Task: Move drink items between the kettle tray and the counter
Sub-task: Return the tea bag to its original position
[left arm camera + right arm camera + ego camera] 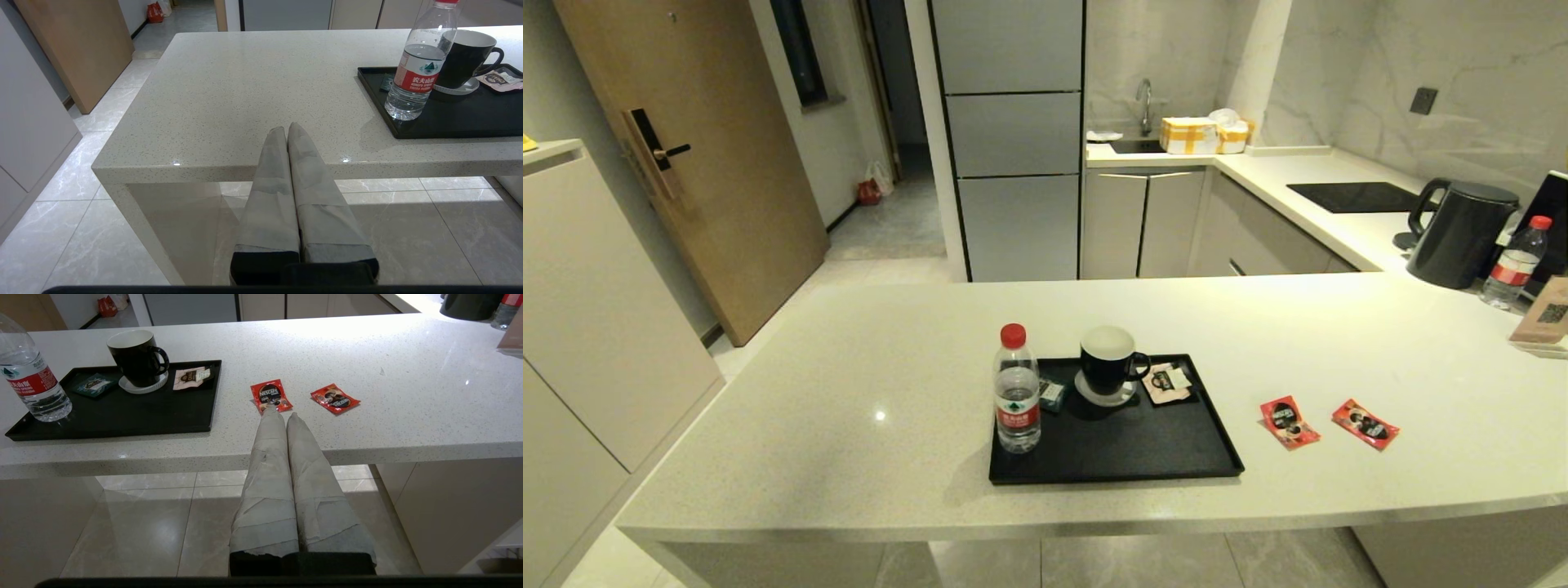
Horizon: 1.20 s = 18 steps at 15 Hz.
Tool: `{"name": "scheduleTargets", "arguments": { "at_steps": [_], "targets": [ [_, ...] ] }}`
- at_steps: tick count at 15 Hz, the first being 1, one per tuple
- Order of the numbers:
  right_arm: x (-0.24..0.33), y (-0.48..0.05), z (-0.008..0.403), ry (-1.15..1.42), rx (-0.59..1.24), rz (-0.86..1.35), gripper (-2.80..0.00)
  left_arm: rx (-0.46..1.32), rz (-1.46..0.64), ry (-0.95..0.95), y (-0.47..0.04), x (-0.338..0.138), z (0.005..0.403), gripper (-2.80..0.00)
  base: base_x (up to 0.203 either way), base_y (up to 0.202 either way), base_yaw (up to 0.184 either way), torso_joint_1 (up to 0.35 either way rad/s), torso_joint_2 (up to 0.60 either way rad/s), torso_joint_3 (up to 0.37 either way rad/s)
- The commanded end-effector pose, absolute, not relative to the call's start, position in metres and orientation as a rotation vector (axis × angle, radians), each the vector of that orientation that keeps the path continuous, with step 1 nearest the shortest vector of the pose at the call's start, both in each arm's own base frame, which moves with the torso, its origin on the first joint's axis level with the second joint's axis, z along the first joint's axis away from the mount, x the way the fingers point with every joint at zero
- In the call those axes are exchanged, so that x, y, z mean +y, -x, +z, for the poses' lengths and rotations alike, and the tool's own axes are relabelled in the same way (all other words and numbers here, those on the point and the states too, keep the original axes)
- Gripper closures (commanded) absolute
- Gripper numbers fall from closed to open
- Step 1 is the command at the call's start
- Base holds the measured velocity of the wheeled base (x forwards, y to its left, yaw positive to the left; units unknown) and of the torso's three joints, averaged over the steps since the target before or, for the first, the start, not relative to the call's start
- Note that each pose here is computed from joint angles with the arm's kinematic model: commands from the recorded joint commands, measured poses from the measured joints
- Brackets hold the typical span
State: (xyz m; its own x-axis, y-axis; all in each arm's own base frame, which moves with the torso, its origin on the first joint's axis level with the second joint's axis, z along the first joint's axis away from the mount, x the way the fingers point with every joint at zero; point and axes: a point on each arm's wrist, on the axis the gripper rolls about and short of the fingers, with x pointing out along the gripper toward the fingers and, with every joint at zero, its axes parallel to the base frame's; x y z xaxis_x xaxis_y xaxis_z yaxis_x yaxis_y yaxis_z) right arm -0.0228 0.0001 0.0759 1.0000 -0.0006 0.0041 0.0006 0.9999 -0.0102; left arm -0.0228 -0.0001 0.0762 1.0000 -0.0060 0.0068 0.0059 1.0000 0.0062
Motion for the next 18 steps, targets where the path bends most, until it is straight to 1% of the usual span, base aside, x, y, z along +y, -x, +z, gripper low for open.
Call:
{"name": "scheduleTargets", "arguments": {
  "at_steps": [1,18],
  "targets": [
    [0.0001,0.0228,0.0760,0.011,-0.005,0.000,0.00,-0.008,-0.006,-0.006,0.0228,-0.0001,0.0763,0.00,0.000,0.000,0.000,0.000,0.00,0.000],
    [0.0001,0.0228,0.0760,0.011,-0.005,0.000,0.00,-0.008,-0.006,-0.006,0.0228,-0.0001,0.0763,0.00,0.000,0.000,0.000,0.000,0.00,0.000]
  ]
}}
